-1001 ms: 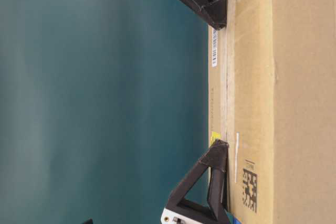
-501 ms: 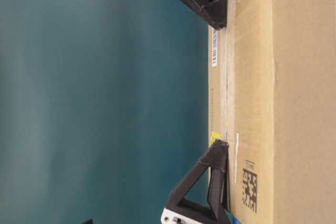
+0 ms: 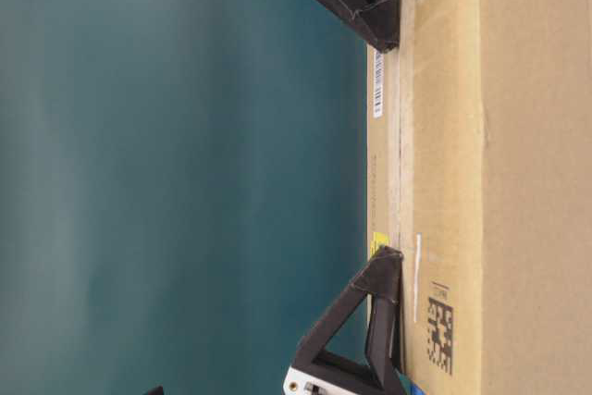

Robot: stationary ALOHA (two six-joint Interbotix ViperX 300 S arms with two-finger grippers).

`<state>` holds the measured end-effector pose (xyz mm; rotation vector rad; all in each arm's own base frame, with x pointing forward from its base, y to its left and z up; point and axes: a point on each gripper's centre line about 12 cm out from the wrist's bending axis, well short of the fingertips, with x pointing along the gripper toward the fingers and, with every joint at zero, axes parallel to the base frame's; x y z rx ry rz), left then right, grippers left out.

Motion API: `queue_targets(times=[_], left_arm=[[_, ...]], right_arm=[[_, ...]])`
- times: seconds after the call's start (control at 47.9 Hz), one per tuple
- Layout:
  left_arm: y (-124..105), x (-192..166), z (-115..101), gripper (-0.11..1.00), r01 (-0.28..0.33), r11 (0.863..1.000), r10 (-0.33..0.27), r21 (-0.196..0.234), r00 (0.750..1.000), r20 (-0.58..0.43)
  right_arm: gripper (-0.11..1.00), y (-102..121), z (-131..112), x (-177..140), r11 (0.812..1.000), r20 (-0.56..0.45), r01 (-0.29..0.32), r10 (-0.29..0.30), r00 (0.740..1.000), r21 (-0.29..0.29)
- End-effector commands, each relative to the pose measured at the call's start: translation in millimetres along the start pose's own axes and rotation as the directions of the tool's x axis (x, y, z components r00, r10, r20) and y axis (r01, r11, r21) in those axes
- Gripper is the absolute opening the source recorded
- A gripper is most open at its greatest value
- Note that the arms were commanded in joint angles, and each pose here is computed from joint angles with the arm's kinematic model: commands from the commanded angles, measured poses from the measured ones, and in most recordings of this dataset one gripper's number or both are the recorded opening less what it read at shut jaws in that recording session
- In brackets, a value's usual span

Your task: Close the cardboard box.

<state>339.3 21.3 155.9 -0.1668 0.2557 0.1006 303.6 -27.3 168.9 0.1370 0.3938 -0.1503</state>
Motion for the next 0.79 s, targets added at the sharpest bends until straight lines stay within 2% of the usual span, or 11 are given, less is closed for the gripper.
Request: queue_targets(times=[0.0,0.772], left_arm=[[-1.8,1.5,6.7,0.00,0.006,1.000,-0.006,0.001,1.000,0.022],[-1.9,1.5,6.6,0.00,0.007,1.000,-0.007,0.004,1.000,0.022]], right_arm=[[0.00,1.4,10.1,1.3,1.000,0.032,-0.004,0.004,0.999,0.003],[0.00,2.8,9.9,1.2,1.000,0.031,-0.008,0.008,0.999,0.001]])
